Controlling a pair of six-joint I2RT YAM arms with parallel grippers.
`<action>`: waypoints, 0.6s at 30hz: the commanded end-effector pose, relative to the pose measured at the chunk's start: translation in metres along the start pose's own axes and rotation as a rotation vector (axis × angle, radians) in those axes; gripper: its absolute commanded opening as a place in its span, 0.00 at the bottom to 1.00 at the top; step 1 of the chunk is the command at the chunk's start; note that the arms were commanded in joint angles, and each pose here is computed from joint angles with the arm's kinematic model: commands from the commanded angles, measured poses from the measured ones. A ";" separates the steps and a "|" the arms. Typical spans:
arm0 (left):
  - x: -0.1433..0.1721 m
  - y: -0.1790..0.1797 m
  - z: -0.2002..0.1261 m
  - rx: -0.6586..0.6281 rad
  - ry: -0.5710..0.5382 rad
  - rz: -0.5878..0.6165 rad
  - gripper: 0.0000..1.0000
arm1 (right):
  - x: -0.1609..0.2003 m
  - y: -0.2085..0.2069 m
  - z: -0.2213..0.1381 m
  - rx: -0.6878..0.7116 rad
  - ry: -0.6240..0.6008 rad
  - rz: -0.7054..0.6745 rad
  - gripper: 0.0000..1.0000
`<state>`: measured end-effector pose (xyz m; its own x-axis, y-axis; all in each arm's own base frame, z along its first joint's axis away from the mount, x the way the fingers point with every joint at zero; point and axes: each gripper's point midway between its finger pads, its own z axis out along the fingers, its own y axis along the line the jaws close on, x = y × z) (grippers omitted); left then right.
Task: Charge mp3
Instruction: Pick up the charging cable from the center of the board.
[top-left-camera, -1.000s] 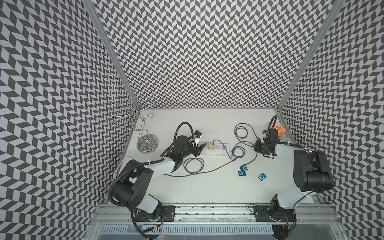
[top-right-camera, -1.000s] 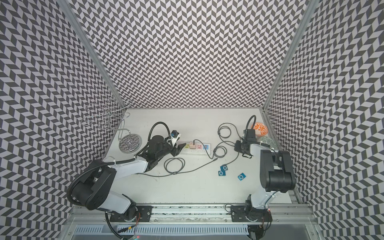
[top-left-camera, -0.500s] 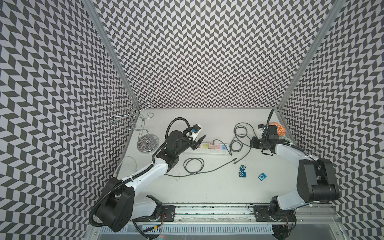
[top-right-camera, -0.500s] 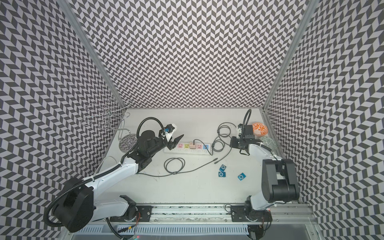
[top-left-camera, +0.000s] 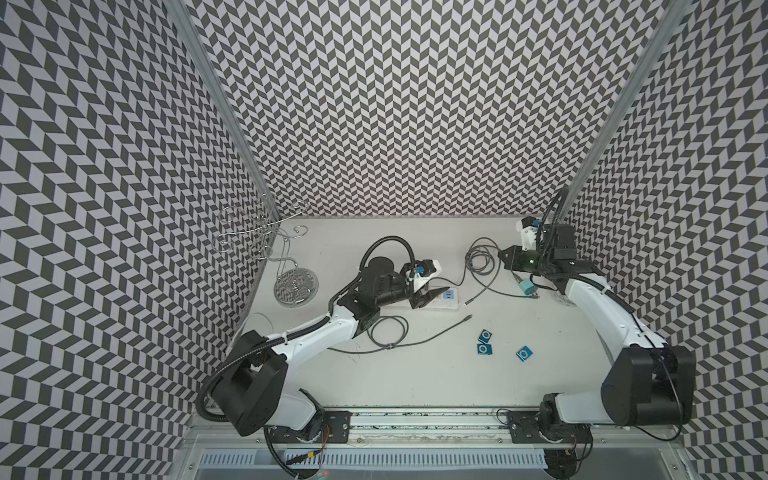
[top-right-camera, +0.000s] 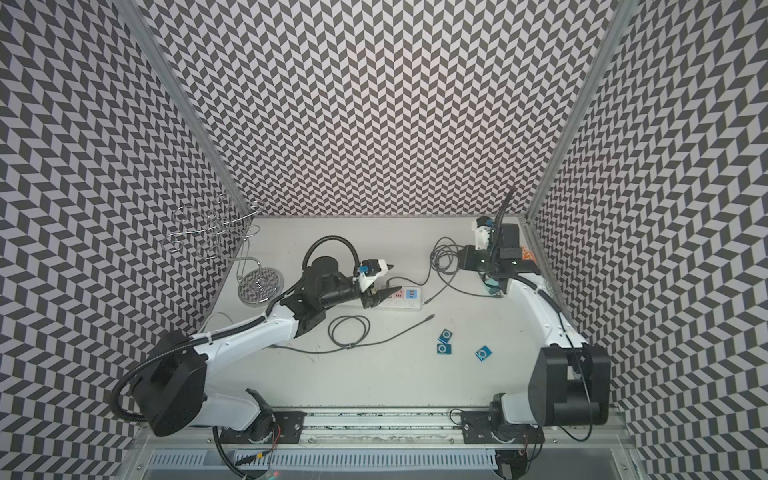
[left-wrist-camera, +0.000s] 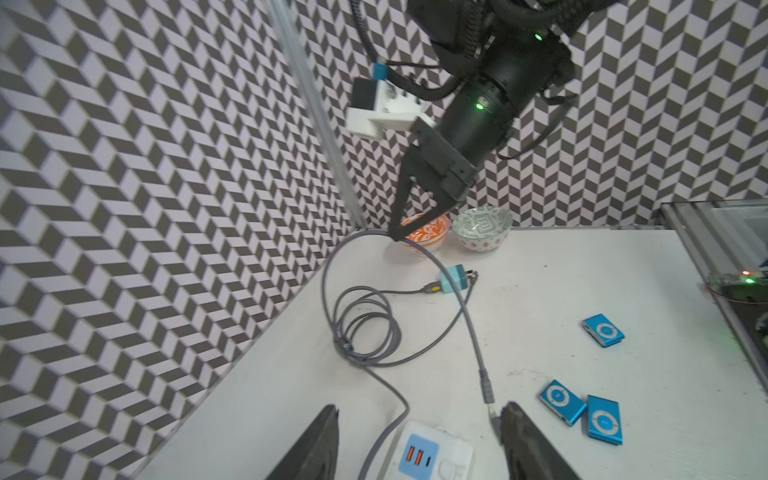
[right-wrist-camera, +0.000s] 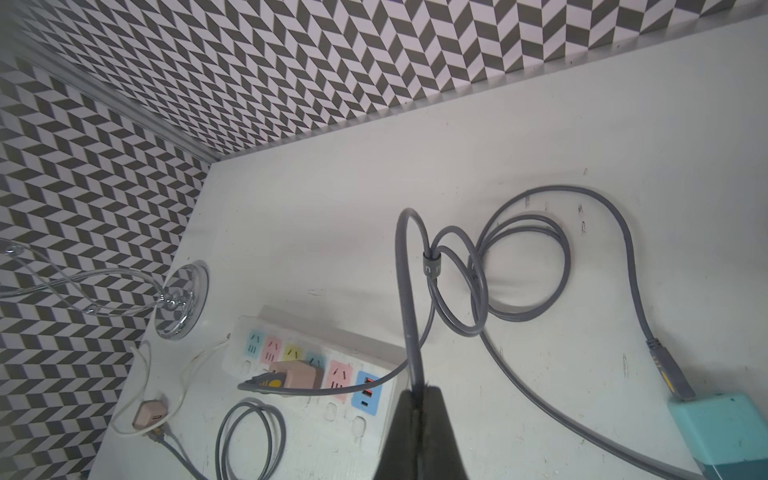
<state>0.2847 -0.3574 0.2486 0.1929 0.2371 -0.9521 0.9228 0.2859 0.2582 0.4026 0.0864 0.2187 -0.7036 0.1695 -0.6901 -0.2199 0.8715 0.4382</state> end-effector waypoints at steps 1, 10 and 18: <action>-0.010 -0.017 0.020 0.091 -0.044 0.068 0.62 | -0.012 0.024 -0.016 -0.065 -0.010 -0.027 0.00; 0.011 -0.028 0.062 0.167 0.014 0.104 0.59 | -0.028 0.046 -0.029 -0.121 -0.025 -0.062 0.00; 0.027 -0.040 0.087 0.217 0.060 0.095 0.56 | -0.037 0.058 -0.028 -0.130 -0.035 -0.092 0.00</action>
<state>0.2848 -0.4341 0.2033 0.2562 0.2989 -0.9192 0.9514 0.0902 0.2945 0.3948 0.1106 0.2597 -0.7083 0.1311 -0.6936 -0.3038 0.8303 0.4672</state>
